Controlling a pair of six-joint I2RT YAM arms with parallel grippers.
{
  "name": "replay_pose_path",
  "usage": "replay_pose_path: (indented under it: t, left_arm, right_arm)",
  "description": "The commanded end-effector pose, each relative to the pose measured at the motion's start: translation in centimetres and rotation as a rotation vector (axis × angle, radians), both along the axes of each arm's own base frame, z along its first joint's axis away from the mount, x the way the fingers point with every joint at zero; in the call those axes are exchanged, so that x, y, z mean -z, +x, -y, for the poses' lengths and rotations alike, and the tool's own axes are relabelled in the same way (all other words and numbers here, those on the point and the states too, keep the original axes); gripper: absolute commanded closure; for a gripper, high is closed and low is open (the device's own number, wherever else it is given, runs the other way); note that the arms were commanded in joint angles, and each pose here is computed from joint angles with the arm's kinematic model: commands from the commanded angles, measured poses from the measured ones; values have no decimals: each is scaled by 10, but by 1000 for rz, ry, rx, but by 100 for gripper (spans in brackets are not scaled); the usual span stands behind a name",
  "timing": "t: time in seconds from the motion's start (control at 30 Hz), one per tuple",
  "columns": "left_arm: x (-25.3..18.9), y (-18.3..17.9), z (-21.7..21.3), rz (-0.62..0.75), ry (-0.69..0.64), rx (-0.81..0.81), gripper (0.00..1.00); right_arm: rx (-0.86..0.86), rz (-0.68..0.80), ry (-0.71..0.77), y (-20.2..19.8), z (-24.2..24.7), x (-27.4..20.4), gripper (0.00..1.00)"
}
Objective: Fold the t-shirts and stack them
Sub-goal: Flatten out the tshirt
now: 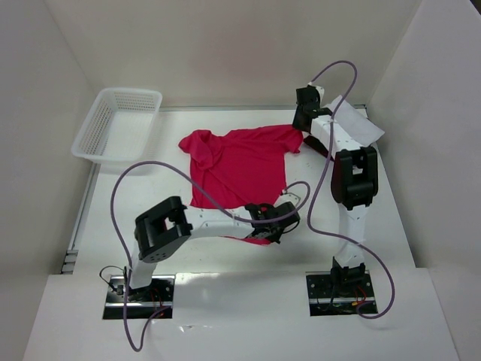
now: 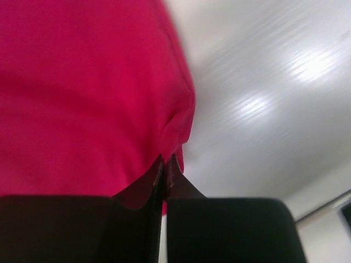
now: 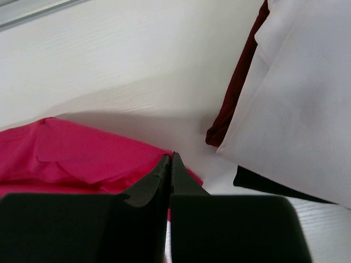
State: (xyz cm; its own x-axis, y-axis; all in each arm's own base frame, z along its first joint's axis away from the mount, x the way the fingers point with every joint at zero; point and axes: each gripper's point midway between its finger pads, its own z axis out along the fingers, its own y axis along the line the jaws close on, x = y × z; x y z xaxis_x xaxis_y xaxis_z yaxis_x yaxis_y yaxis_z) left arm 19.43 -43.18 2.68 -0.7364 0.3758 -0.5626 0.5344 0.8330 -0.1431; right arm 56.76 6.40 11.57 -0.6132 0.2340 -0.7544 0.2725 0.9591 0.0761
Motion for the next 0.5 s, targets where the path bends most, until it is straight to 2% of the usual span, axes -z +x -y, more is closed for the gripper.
replay_pose_path:
  t: [0.0,0.03,0.07,0.1,0.17,0.2,0.27,0.3,0.37,0.47]
  left_arm:
    - [-102,24,-38,183,-45,-136,100]
    - [-116,33,-52,228,-30,-155,100]
    - [-154,38,-60,269,-96,-176,100]
    - [-171,42,-67,297,-123,-193,100]
    - [-214,51,-98,377,-162,-266,100]
    - [-225,50,-106,397,-181,-282,100]
    - [-256,49,-134,447,-218,-335,100]
    - [-264,47,-143,458,-221,-346,100]
    - [-293,43,-166,512,-270,-373,100]
    - [-334,35,-203,584,-320,-411,100]
  right_arm:
    - [30,183,61,-1,4,-86,100]
    - [35,206,87,-3,2,-98,100]
    - [40,221,97,-6,2,-107,100]
    - [28,280,115,-11,1,-136,100]
    - [24,327,138,-21,1,-163,100]
    - [27,390,159,-32,2,-192,100]
    - [21,423,180,-48,2,-212,100]
    - [-2,489,216,-65,0,-244,100]
    - [-19,520,243,-85,-1,-260,100]
    - [-80,678,305,-148,-1,-330,100]
